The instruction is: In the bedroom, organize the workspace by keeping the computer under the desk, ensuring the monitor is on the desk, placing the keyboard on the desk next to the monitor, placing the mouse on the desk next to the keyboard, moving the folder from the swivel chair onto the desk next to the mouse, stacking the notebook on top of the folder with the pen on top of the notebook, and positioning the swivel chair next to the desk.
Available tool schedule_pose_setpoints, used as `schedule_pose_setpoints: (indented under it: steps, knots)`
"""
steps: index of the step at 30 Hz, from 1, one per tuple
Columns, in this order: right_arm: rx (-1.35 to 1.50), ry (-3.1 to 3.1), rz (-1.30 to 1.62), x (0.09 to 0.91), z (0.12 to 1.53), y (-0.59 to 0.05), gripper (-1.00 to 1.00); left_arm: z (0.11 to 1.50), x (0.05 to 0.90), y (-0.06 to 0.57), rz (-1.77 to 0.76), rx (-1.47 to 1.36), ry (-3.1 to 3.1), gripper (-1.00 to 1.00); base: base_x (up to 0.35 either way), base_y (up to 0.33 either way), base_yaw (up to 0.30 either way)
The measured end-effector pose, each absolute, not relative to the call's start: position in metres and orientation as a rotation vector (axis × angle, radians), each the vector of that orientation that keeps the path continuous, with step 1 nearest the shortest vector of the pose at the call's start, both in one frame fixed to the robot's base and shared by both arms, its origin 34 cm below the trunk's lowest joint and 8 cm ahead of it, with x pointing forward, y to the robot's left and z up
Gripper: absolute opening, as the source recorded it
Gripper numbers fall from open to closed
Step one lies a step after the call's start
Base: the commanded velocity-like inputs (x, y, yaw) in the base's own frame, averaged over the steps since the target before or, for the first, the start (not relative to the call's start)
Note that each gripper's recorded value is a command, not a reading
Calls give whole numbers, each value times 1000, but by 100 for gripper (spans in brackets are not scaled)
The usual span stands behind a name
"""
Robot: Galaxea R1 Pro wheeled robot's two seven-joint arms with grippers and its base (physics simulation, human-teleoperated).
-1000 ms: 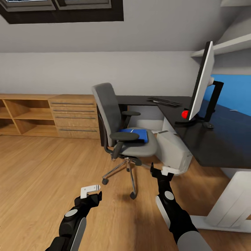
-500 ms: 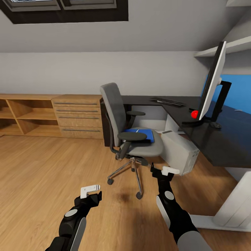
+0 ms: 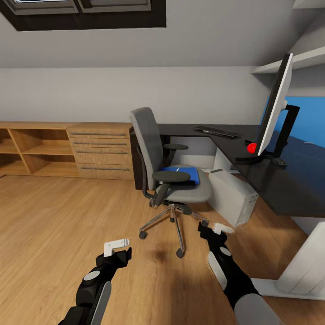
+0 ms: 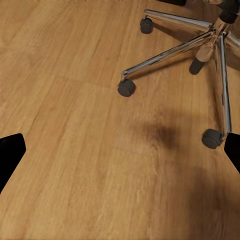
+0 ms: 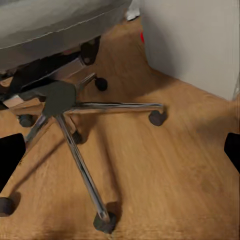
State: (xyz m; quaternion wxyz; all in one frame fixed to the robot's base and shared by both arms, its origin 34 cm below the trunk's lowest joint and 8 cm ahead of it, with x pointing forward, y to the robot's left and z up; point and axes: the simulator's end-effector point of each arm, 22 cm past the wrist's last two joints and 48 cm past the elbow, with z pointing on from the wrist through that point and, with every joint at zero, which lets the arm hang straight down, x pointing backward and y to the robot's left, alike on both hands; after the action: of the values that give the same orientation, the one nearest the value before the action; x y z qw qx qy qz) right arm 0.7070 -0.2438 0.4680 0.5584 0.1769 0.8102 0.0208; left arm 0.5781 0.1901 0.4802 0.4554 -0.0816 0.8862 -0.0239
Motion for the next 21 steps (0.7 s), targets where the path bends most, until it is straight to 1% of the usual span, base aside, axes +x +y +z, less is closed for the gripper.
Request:
schedule_pose_setpoints:
  steps: [2, 4, 6, 7, 8, 12, 17, 21]
  knots:
    - [492, 1953, 158, 723, 468, -250, 100, 480, 578, 190, -59, -201, 2186, 100, 0, 0, 0]
    - [634, 1996, 284, 753, 472, -284, 100, 480, 578, 191, -58, -202, 2187, 100, 0, 0, 0]
    - [707, 1988, 349, 764, 481, -296, 100, 480, 578, 191, -57, -202, 2186, 100, 0, 0, 0]
    - [944, 1921, 567, 778, 495, -309, 100, 481, 579, 189, -60, -201, 2182, 100, 0, 0, 0]
    - [971, 1904, 593, 780, 498, -311, 100, 481, 579, 189, -60, -201, 2182, 100, 0, 0, 0]
    - [983, 1862, 661, 786, 509, -310, 100, 481, 579, 188, -64, -199, 2182, 100, 28, 0, 0]
    - [915, 1800, 744, 794, 530, -305, 100, 481, 578, 187, -68, -198, 2183, 100, 247, 0, 0]
    - [903, 1785, 741, 794, 533, -317, 100, 480, 578, 186, -70, -198, 2186, 100, 99, 0, 0]
